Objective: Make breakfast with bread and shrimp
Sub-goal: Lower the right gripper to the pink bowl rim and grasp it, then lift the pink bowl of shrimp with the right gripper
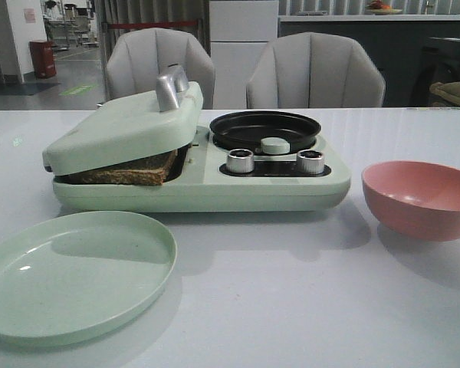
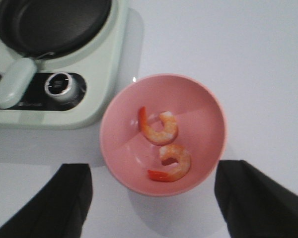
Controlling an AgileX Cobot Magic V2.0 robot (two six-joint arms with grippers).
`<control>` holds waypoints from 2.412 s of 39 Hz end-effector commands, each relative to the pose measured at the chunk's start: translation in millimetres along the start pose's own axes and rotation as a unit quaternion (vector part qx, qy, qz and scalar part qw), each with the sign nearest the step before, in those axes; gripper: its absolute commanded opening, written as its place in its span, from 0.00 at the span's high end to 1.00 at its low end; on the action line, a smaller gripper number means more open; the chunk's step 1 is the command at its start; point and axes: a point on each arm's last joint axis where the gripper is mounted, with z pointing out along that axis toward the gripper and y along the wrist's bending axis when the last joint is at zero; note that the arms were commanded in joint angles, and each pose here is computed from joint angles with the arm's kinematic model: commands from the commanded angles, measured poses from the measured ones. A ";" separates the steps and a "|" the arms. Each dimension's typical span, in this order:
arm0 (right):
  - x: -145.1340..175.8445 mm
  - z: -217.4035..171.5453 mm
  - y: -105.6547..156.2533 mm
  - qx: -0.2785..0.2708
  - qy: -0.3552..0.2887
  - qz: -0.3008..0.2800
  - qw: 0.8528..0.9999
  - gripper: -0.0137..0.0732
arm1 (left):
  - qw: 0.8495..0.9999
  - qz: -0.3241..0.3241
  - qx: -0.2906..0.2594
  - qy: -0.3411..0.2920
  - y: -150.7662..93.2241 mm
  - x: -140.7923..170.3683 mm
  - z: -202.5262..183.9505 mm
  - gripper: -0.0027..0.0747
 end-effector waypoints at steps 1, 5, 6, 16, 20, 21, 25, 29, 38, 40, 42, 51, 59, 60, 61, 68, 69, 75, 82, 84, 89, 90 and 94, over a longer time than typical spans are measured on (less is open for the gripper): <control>-26.1 9.2 -10.9 0.013 -0.013 0.009 1.000 0.15 | 0.999 -0.013 -0.002 -0.045 1.0 -14.8 -2.1 0.82; -33.3 32.7 -19.4 0.018 0.021 -0.006 1.000 0.15 | 0.999 -0.013 -0.002 -0.045 1.0 -14.8 -2.1 0.82; -34.3 37.5 -20.7 0.018 0.026 -0.008 0.999 0.15 | 0.999 -0.013 -0.002 -0.045 1.0 -14.8 -2.1 0.82; -35.9 88.3 -35.2 0.029 0.065 -0.009 0.997 0.15 | 0.999 -0.013 -0.002 -0.045 1.0 -14.8 -2.1 0.82; -35.9 102.9 -39.1 0.032 0.072 -0.006 0.997 0.15 | 0.999 -0.013 -0.002 -0.045 1.0 -14.8 -2.1 0.82; -36.3 106.3 -40.3 0.034 0.072 -0.008 0.997 0.15 | 0.999 -0.013 -0.002 -0.045 1.0 -14.8 -2.1 0.82; -37.5 116.8 -44.1 0.041 0.071 -0.015 0.996 0.15 | 0.999 -0.013 -0.002 -0.045 1.0 -14.8 -2.1 0.82; -39.6 124.4 -46.3 0.044 0.072 -0.018 0.996 0.15 | 0.999 -0.013 -0.002 -0.045 1.0 -14.8 -2.1 0.82; -35.9 142.8 -50.4 0.042 0.097 -0.015 0.994 0.16 | 0.999 -0.013 -0.002 -0.045 1.0 -14.8 -2.1 0.82; -33.3 146.8 -51.6 0.042 0.103 -0.014 0.994 0.19 | 0.999 -0.013 -0.002 -0.045 1.0 -14.8 -2.1 0.82; -30.0 151.4 -52.8 0.042 0.111 -0.012 0.993 0.23 | 0.999 -0.013 -0.002 -0.045 1.0 -14.8 -2.1 0.82; -24.9 157.6 -54.2 0.040 0.129 -0.010 0.991 0.54 | 0.999 -0.013 -0.002 -0.045 1.0 -14.8 -2.1 0.82; -38.6 154.2 -52.4 0.040 0.108 -0.015 0.993 0.68 | 0.999 -0.013 -0.002 -0.045 1.0 -14.8 -2.1 0.82; -40.3 153.5 -52.1 0.040 0.105 -0.016 0.994 0.68 | 0.999 -0.013 -0.002 -0.045 1.0 -14.8 -2.1 0.82; -42.3 152.5 -51.8 0.040 0.102 -0.018 0.994 0.68 | 0.999 -0.013 -0.002 -0.045 1.0 -14.8 -2.1 0.82; -63.4 142.5 -47.4 0.037 0.071 -0.024 0.997 0.68 | 0.999 -0.013 -0.002 -0.045 1.0 -14.8 -2.1 0.82; -67.5 140.3 -46.4 0.035 0.064 -0.024 0.997 0.68 | 0.999 -0.013 -0.002 -0.045 1.0 -14.8 -2.1 0.82; -82.0 131.9 -40.6 0.021 0.064 -0.023 0.997 0.68 | 0.999 -0.013 -0.002 -0.045 1.0 -14.8 -2.1 0.82; -117.2 118.1 -25.3 -0.011 0.008 -0.002 1.000 0.68 | 0.999 -0.013 -0.002 -0.045 1.0 -14.8 -2.1 0.82; -127.9 114.4 -19.2 -0.023 -0.019 0.012 0.999 0.68 | 0.999 -0.013 -0.002 -0.045 1.0 -14.8 -2.1 0.82; -145.7 111.6 -2.5 -0.039 -0.096 0.036 0.994 0.68 | 0.999 -0.013 -0.002 -0.045 1.0 -14.8 -2.1 0.82; -148.5 111.6 0.5 -0.035 -0.114 0.031 0.992 0.68 | 0.999 -0.013 -0.002 -0.045 1.0 -14.8 -2.1 0.82; -151.5 115.8 19.9 -0.027 -0.174 0.002 0.984 0.68 | 0.999 -0.013 -0.002 -0.045 1.0 -14.8 -2.1 0.82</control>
